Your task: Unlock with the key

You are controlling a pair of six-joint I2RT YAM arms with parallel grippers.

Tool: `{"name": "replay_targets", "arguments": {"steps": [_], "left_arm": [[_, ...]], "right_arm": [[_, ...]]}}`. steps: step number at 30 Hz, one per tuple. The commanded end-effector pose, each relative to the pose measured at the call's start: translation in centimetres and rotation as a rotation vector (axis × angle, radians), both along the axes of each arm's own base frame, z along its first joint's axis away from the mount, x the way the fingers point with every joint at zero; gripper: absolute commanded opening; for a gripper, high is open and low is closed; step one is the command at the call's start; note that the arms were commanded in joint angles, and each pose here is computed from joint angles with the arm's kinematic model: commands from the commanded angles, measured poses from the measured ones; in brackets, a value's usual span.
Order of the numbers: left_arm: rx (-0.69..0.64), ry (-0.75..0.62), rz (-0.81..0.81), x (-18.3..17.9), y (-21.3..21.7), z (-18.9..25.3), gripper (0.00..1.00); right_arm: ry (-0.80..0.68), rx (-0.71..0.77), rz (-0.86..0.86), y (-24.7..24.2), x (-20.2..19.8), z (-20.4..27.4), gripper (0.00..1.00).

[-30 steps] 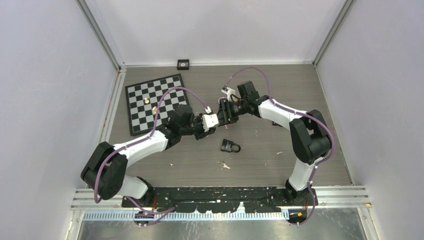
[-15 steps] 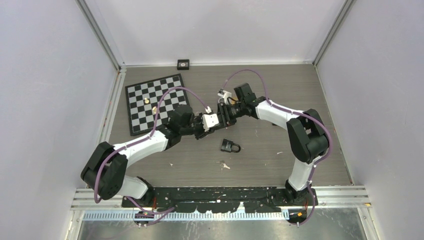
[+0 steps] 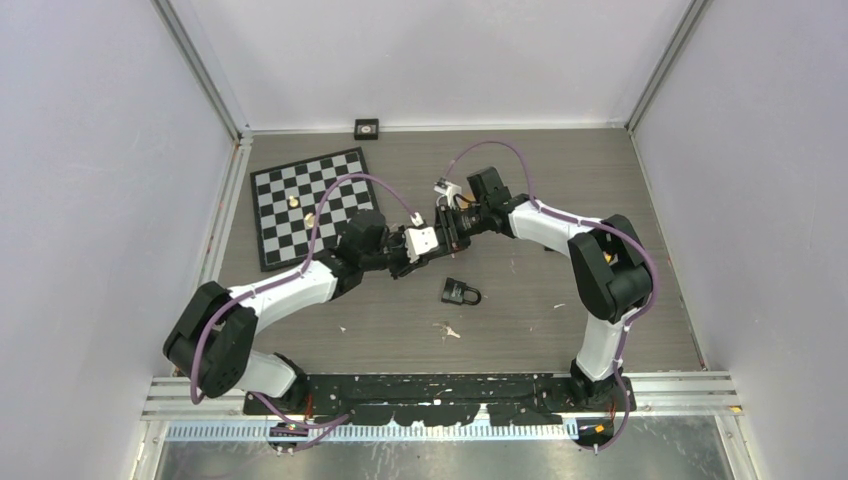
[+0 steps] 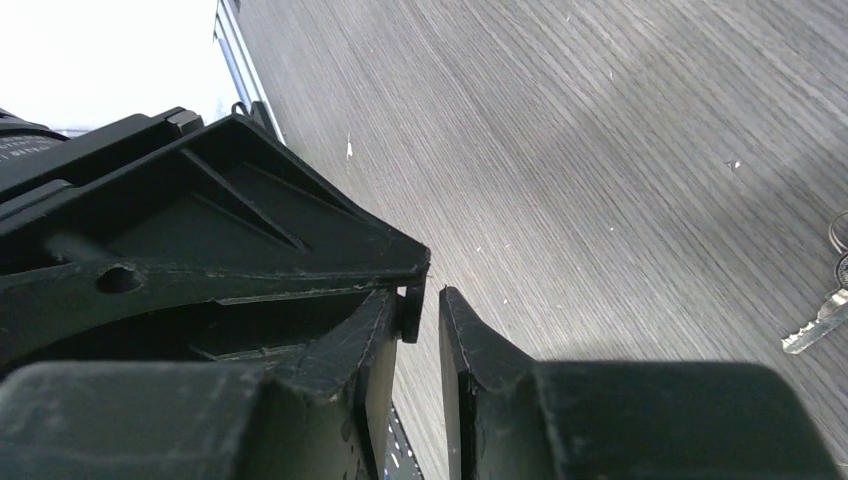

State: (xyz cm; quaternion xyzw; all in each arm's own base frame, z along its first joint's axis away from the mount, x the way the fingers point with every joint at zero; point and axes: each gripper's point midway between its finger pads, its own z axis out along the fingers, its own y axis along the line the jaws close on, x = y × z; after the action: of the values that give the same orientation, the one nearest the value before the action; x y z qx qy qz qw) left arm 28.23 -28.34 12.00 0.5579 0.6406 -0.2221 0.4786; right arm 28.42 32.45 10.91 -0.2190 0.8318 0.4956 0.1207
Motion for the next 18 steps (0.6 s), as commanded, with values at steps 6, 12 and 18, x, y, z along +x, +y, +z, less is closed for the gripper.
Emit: {"name": "replay_targets", "arguments": {"steps": [6,12,18], "left_arm": [[-0.027,-0.045,0.017,1.0,-0.6,0.6,0.16],[-0.031,-0.046,0.027,1.1,-0.5,1.0,0.25],[-0.042,-0.023,0.040,0.8,-0.3,2.8,0.64]], "right_arm": [[-0.050,0.055,0.009,0.8,0.5,1.8,0.11],[-0.097,0.028,-0.025,-0.4,1.2,2.1,0.00],[-0.182,0.006,-0.082,-3.5,2.3,3.7,0.01]]}}
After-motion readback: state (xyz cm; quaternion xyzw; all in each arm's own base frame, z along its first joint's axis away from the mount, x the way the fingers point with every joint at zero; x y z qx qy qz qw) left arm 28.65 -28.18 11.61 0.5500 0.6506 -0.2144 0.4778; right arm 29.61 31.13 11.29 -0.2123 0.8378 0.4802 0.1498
